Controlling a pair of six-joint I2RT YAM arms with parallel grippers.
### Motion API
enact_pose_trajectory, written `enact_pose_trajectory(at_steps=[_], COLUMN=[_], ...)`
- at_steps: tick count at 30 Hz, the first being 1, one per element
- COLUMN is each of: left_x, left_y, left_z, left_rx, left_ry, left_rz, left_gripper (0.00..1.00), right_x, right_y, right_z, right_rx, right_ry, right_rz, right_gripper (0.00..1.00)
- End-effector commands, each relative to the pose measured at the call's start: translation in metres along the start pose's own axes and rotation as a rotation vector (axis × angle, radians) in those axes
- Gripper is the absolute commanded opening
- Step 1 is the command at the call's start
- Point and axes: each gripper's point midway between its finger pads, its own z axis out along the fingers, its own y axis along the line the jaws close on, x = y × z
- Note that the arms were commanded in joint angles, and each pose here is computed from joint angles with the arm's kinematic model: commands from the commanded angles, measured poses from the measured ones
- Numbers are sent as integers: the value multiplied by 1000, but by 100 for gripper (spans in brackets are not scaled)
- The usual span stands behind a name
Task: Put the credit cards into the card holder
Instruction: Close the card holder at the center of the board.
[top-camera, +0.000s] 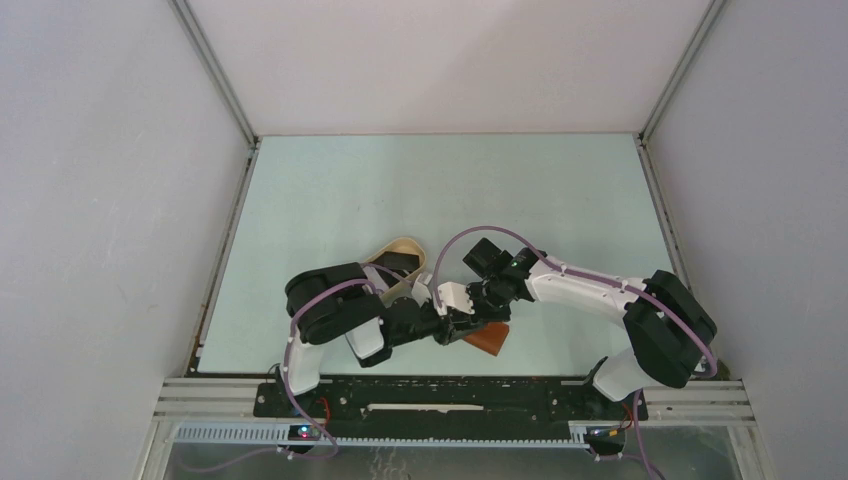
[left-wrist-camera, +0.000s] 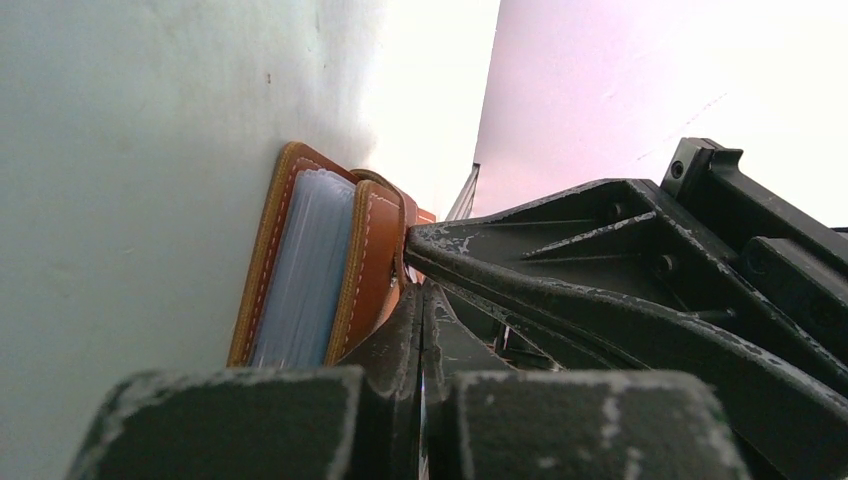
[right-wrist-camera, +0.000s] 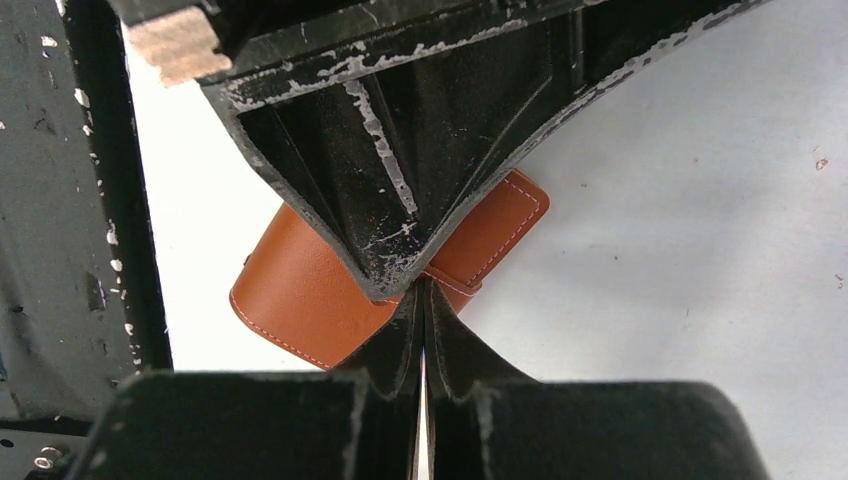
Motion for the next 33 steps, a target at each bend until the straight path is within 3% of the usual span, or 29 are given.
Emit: enact_pose_trajectory(at_steps=[1, 20, 28, 33], left_x=[-7, -6, -6, -14], left_y=[51, 59, 26, -9], left_z=[-10, -10, -24, -27], left_rx=[-198, -283, -197, -105], left_ry=[-31, -8, -7, -28], left_rz=[-98, -86, 6, 76], left_gripper=[0, 0, 1, 9], right_x=[7, -1, 0, 1], right_y=[22, 19, 19, 19], right_z=[20, 14, 13, 14], right_rx=[-72, -86, -89, -90], right_ry=[16, -40, -40, -38], right_rz=[3, 57, 55, 56], right_gripper=[5, 8, 8, 8])
